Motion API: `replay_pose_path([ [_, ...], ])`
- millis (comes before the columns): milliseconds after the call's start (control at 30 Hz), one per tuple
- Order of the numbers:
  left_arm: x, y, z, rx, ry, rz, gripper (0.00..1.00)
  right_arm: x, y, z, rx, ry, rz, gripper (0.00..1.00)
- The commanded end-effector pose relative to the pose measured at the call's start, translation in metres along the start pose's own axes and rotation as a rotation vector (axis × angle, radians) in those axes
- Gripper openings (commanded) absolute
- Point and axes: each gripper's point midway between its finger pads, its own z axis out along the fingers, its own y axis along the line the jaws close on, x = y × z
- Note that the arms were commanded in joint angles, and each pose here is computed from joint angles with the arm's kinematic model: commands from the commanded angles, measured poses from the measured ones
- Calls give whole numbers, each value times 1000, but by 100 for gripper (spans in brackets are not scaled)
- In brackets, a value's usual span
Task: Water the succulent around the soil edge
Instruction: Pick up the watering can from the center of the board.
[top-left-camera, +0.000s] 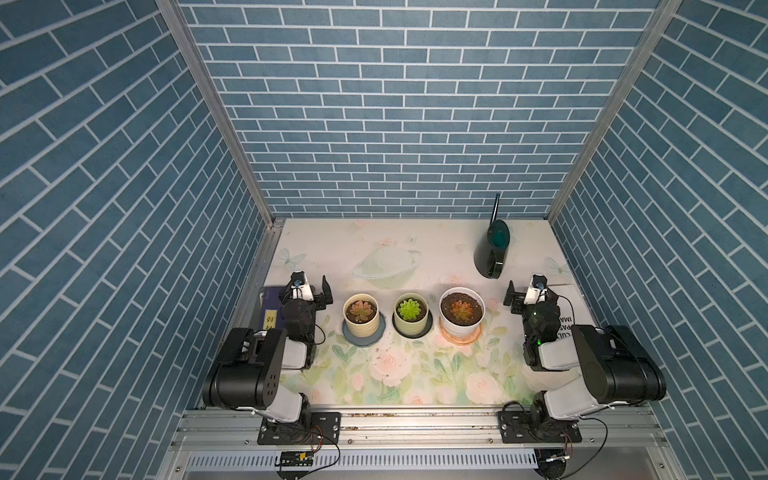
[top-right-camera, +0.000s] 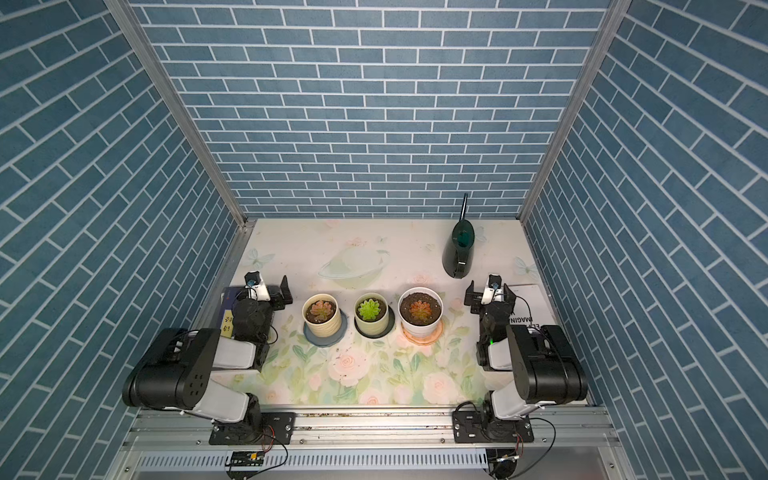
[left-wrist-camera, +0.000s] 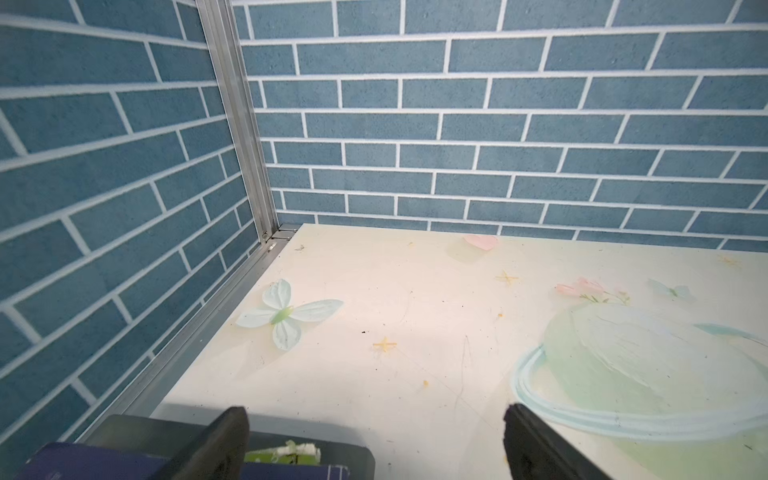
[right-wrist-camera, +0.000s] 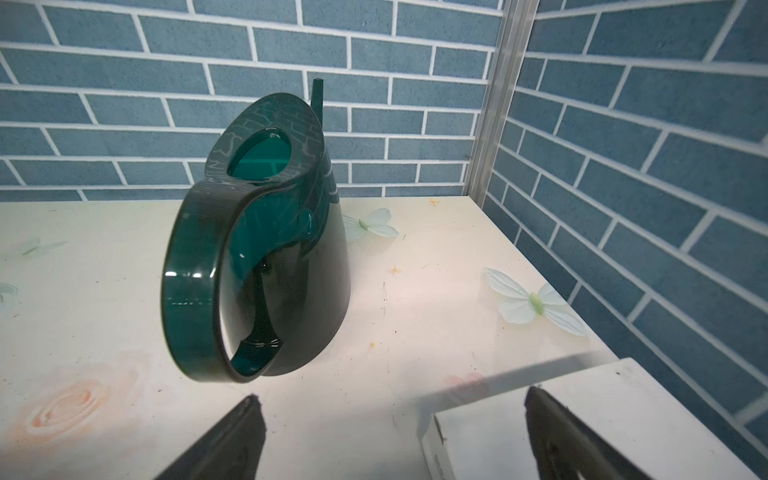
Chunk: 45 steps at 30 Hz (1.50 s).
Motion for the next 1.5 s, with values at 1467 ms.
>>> replay_pose_path([
  [1467, -92, -33, -8, -110, -18, -324, 100, -43, 70, 35, -176, 159, 167, 99],
])
